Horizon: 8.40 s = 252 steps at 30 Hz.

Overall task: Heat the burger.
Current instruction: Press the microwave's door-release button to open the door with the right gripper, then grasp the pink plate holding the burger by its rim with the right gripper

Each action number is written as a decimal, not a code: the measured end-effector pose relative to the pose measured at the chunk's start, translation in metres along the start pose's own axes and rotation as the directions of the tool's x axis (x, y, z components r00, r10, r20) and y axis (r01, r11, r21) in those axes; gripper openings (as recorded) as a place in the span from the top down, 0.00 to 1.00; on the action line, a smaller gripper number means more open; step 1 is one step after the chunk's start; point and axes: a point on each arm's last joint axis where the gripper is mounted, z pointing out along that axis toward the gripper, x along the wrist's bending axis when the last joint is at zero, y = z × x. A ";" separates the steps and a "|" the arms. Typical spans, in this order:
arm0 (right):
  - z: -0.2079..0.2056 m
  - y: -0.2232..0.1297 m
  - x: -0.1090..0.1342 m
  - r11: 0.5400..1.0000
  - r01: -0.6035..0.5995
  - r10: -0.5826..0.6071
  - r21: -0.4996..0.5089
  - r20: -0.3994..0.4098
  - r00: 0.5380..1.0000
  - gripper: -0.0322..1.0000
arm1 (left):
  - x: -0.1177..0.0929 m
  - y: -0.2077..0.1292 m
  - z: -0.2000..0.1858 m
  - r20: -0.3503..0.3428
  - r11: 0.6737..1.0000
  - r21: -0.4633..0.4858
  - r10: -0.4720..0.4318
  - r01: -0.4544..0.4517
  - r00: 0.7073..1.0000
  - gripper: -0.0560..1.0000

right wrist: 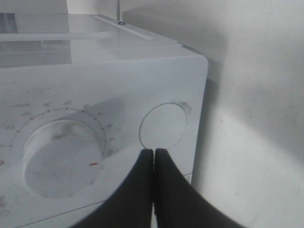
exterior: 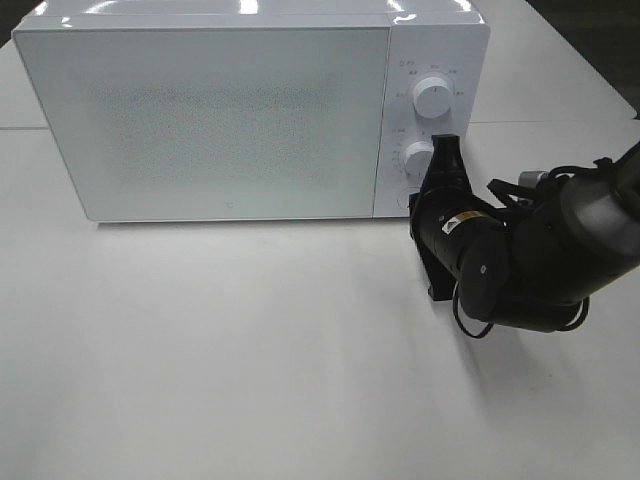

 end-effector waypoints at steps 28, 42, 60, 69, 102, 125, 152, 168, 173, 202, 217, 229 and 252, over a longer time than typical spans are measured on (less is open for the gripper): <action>0.031 -0.007 -0.008 0.998 -0.043 0.043 -0.035 0.008 0.999 0.96 | 0.000 0.000 0.000 -0.001 1.000 0.000 0.001 -0.001 1.000 0.01; 0.038 -0.007 -0.005 0.997 -0.048 0.047 -0.057 -0.011 0.999 0.96 | 0.000 0.000 0.000 -0.002 1.000 0.000 0.001 -0.001 1.000 0.01; 0.052 -0.003 0.004 0.998 -0.008 0.009 -0.061 0.029 1.000 0.96 | 0.000 0.000 0.000 -0.003 1.000 0.000 0.002 -0.002 1.000 0.01; 0.054 -0.004 0.005 0.998 0.003 -0.001 -0.061 0.043 0.999 0.96 | 0.000 0.000 0.000 -0.003 1.000 0.000 0.002 -0.002 1.000 0.01; 0.038 -0.001 0.009 0.999 0.013 -0.011 -0.048 0.046 0.999 0.96 | 0.000 0.000 0.000 -0.003 1.000 0.000 0.002 -0.002 1.000 0.01; -0.023 -0.002 0.036 0.927 0.294 -0.339 0.234 0.182 0.923 0.96 | 0.000 0.000 0.000 -0.003 1.000 0.000 0.002 -0.002 1.000 0.01; -0.078 -0.006 0.069 0.088 0.689 -0.928 0.719 -0.193 0.320 0.96 | 0.000 0.000 0.000 -0.003 1.000 0.000 0.002 -0.002 1.000 0.01; -0.092 0.000 0.109 -0.704 0.488 -0.681 0.515 -0.684 -0.261 0.96 | 0.000 0.000 0.000 -0.003 1.000 0.000 0.002 -0.002 1.000 0.01; -0.093 0.004 0.111 -0.883 0.358 -0.442 0.304 -0.798 -0.411 0.96 | 0.000 0.000 0.000 -0.003 1.000 0.000 0.002 -0.002 1.000 0.01; -0.078 0.001 0.123 -0.950 -0.037 0.244 -0.309 -0.665 -0.706 0.14 | 0.000 0.000 0.000 -0.003 1.000 0.000 0.002 -0.002 1.000 0.01; -0.075 -0.022 0.131 -0.935 -0.071 0.253 -0.347 -0.516 -0.818 0.07 | 0.000 0.000 0.000 -0.003 1.000 0.000 0.002 -0.002 1.000 0.01; -0.049 -0.049 0.132 -0.922 -0.119 0.293 -0.369 -0.462 -0.837 0.10 | 0.000 0.000 0.000 -0.003 1.000 0.000 0.002 -0.002 1.000 0.01; 0.008 -0.092 0.130 -0.924 -0.101 0.273 -0.368 -0.451 -0.850 0.14 | 0.000 0.000 0.000 -0.003 1.000 0.000 0.002 -0.002 1.000 0.01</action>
